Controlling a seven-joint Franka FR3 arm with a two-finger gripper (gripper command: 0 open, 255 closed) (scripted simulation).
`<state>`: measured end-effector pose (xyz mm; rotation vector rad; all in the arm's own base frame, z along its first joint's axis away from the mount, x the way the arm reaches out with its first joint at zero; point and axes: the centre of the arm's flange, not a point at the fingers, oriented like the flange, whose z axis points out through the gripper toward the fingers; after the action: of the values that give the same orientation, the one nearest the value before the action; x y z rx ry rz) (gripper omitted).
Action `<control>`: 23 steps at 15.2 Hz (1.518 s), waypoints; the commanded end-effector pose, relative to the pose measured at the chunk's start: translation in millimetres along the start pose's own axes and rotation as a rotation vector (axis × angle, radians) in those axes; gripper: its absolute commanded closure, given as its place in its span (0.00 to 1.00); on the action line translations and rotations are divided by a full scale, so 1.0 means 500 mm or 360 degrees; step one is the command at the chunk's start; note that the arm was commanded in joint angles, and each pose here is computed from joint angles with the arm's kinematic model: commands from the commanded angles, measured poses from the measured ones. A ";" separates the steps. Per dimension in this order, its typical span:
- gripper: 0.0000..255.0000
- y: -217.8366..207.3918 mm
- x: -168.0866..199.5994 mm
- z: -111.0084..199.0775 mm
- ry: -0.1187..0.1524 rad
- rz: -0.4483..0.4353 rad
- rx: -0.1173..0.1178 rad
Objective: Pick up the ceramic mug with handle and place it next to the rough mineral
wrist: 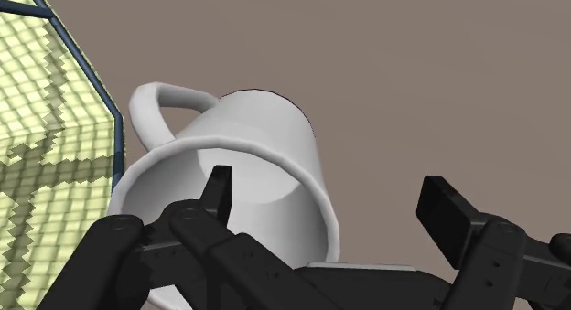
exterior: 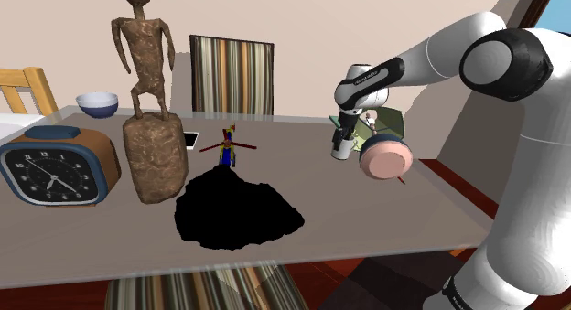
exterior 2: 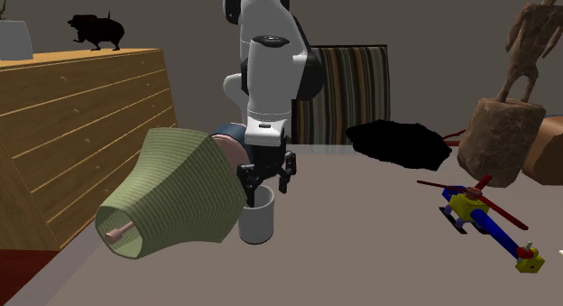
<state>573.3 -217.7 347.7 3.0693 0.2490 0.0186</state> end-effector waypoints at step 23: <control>1.00 0.008 0.001 -0.126 0.0000 0.0000 0.0000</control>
<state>572.7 -217.9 405.6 3.0694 0.2492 0.0186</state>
